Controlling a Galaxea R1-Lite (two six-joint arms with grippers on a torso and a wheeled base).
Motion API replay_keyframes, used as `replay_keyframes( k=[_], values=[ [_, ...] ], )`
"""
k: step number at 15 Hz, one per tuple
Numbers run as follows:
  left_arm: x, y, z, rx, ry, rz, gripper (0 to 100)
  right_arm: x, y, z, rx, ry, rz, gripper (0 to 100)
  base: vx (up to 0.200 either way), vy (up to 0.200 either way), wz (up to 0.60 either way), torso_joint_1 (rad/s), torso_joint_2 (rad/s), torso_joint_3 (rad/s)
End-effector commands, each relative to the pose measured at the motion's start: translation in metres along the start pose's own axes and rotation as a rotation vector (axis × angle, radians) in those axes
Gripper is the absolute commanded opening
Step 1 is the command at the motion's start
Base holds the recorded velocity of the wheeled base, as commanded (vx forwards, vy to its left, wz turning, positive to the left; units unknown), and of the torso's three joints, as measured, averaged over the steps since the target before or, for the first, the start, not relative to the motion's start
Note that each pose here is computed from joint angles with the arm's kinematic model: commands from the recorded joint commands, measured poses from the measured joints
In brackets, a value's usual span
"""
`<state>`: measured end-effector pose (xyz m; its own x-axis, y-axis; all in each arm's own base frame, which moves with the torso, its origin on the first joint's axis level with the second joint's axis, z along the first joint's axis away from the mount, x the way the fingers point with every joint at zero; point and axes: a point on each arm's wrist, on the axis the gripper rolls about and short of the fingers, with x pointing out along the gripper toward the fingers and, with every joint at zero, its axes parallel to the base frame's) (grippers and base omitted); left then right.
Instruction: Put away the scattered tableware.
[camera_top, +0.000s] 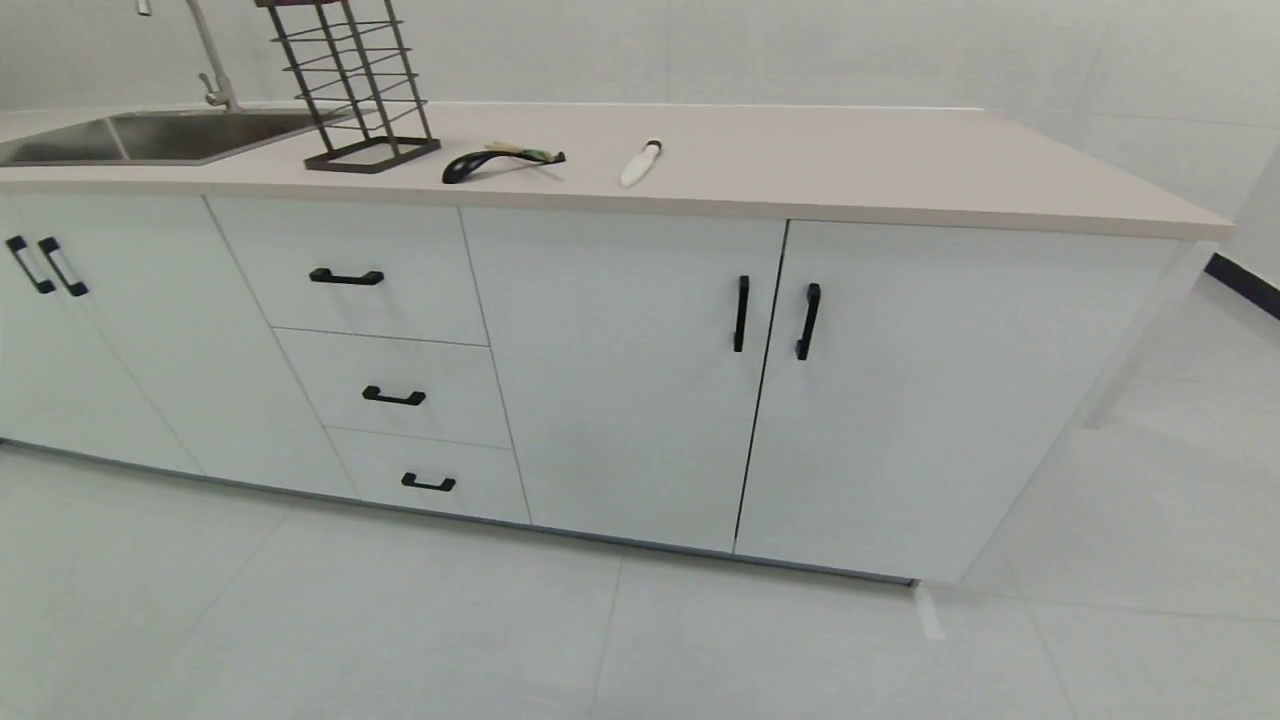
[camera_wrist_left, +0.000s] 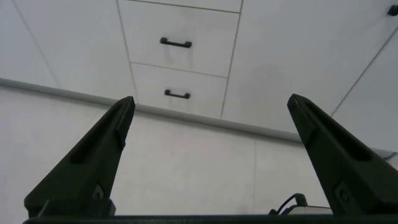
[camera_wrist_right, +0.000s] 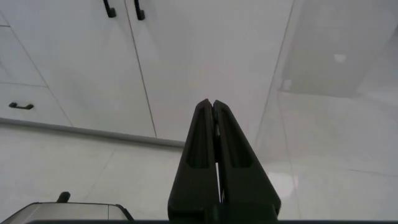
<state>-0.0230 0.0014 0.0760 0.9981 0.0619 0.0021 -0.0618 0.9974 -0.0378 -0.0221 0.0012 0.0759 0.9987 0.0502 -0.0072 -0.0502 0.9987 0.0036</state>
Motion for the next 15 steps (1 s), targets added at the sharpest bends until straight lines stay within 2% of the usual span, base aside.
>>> replay_keyframes(
  k=[1,4,9,12,15],
  values=[
    [0.0,0.0,-0.0001,-0.002,0.001,0.001,100,0.0002,0.0,0.0002,0.002,0.002,0.0,0,0.0,0.0,0.0,0.0,0.0,0.0],
    [0.0,0.0,-0.0001,-0.002,0.001,0.001,100,0.0002,0.0,0.0002,0.002,0.002,0.0,0,0.0,0.0,0.0,0.0,0.0,0.0],
    [0.0,0.0,-0.0001,-0.002,0.001,0.001,100,0.0002,0.0,0.0002,0.0,0.002,0.0,0,0.0,0.0,0.6,0.001,0.01,0.002],
    [0.0001,0.0,-0.0005,-0.002,0.002,0.001,100,0.0002,0.0,0.0002,0.003,0.002,0.0,0,0.0,0.0,0.0,0.0,0.0,0.0],
    [0.0,0.0,-0.0001,-0.002,0.001,0.001,100,0.0002,0.0,0.0002,0.003,0.002,0.0,0,0.0,0.2,0.0,0.001,0.0,0.004]
  ],
)
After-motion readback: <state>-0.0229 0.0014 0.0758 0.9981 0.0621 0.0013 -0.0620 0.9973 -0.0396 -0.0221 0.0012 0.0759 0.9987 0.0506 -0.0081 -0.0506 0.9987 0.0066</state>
